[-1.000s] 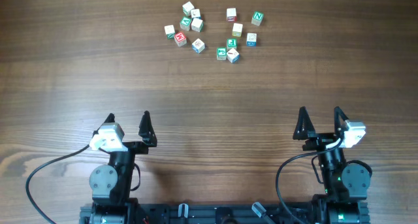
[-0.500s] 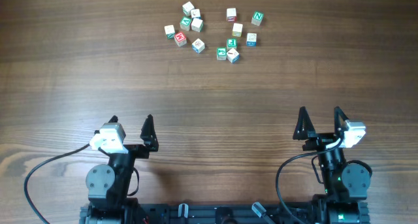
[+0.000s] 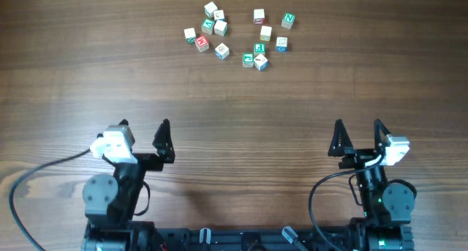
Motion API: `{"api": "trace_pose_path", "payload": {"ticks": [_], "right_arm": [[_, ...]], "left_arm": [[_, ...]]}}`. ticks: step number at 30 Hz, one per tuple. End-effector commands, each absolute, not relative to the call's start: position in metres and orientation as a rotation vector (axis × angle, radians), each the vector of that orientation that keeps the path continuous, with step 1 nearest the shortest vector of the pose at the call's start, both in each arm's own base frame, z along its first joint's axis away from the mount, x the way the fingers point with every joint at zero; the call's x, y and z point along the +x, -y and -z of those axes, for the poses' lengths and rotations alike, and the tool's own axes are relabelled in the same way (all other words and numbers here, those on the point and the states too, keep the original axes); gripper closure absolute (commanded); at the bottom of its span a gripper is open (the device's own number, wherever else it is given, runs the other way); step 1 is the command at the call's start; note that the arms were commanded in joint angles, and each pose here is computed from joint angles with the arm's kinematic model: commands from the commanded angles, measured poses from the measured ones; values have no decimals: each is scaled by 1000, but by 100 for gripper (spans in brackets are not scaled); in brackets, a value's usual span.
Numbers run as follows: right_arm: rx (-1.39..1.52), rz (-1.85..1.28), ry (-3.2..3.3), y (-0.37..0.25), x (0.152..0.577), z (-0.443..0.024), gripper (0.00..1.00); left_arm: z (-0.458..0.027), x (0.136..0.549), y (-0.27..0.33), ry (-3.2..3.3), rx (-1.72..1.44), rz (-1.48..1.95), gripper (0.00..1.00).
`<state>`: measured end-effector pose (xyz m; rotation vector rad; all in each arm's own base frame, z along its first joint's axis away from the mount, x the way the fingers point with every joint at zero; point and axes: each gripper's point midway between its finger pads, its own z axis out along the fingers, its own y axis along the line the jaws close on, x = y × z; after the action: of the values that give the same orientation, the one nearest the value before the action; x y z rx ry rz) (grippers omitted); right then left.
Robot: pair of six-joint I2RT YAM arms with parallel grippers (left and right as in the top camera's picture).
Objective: Form a circle
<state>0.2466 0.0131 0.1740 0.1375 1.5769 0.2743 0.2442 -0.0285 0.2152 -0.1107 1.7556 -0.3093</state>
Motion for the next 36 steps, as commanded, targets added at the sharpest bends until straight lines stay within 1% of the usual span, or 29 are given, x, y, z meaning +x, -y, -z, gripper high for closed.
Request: {"api": "trace_pose_path", "payload": {"ticks": [1,6,13,17,25,31,36], "right_arm": [[146,-276,-1564,-13,246,-176,0],[146,-276,-1564,-13,246,-176,0],[145,-276,-1564,-13,246,-176,0],[146,-276,-1564,-13,246,-176,0],[146,-276,-1564,-13,246,-176,0],[146,-276,-1564,-13,246,-176,0],[146,-276,-1565,-13,246,-176,0]], "left_arm": [[-230,259,32,-1804,-109,326,0],[-244,276,35,-1843,-110,330,0],[-253,278,35,-1807,-105,332,0],[-251,275,47,-1825,-53,400,0],[-250,274,47,-1827,-53,401,0],[-252,271,58,-1834,-6,460,0],[-268,278,59,-1848,-5,464,0]]}}
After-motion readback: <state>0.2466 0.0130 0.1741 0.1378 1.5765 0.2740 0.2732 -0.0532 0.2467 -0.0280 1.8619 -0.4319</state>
